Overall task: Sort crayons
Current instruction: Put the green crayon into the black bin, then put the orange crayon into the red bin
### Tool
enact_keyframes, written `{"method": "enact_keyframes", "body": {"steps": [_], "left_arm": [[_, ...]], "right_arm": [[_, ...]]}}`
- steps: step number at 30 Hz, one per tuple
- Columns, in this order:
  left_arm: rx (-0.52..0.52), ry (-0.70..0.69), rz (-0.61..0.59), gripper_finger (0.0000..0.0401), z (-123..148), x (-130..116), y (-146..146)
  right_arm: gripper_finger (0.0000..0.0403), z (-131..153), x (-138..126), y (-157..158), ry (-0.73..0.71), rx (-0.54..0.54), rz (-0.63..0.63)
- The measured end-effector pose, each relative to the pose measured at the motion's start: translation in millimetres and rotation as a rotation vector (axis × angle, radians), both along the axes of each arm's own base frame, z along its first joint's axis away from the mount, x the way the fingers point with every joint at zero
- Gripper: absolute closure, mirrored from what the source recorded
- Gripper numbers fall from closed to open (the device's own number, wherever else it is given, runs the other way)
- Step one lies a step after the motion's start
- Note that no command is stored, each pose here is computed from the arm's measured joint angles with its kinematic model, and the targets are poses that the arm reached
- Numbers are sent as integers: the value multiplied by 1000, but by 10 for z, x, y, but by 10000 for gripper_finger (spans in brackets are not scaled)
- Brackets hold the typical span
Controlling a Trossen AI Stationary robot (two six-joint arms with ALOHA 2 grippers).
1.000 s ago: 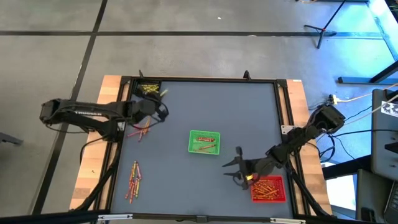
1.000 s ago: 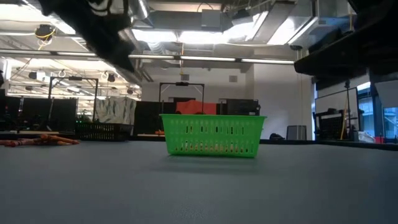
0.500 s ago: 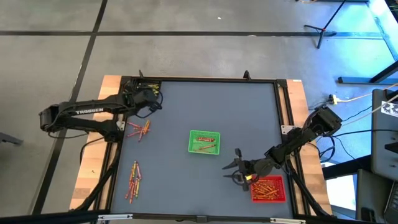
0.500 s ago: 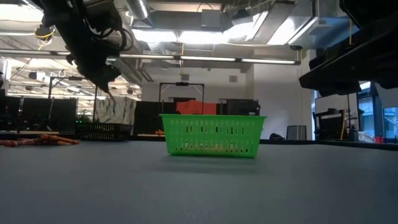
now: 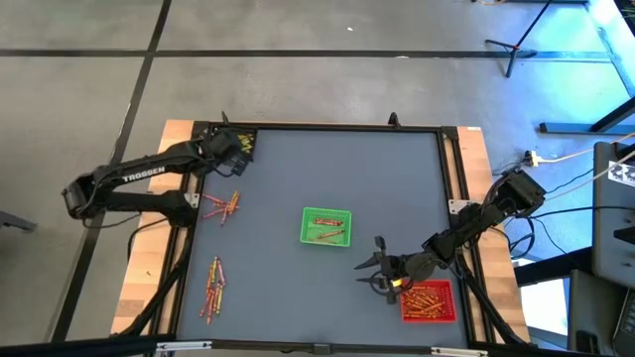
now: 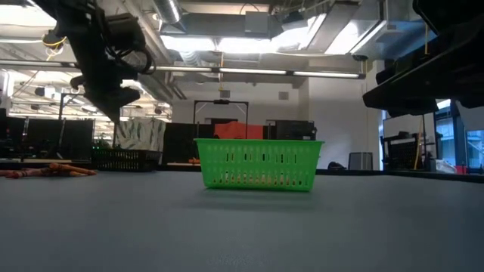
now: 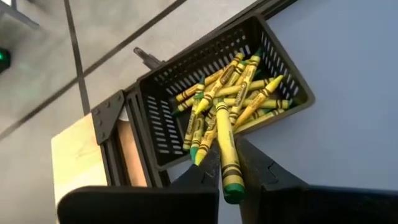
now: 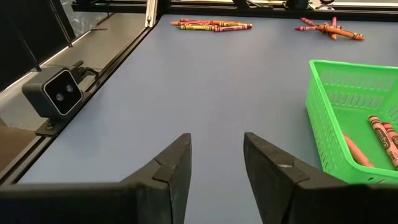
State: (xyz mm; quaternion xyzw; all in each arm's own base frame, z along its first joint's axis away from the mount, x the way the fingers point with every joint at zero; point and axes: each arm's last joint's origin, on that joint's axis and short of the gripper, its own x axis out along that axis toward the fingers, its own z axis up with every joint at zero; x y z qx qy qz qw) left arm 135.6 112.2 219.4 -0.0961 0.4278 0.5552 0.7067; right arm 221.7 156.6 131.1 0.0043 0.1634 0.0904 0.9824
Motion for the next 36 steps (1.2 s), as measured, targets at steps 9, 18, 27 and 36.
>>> {"method": "enact_keyframes", "body": {"steps": [9, 18, 27, 36], "left_arm": [[-67, -40, 32, 391, -12, -94, 118], [39, -74, 81, 391, 47, -113, 275], [15, -90, 75, 373, -31, -49, 382], [-59, -154, 44, 285, -37, -77, 385]], "right_arm": [[260, -2, 1, -6, -2, -8, -18], [260, -3, 2, -13, -7, -31, -35], [260, -2, 2, -12, -7, -33, -34], [260, -2, 2, -12, -7, -32, -34]]}}
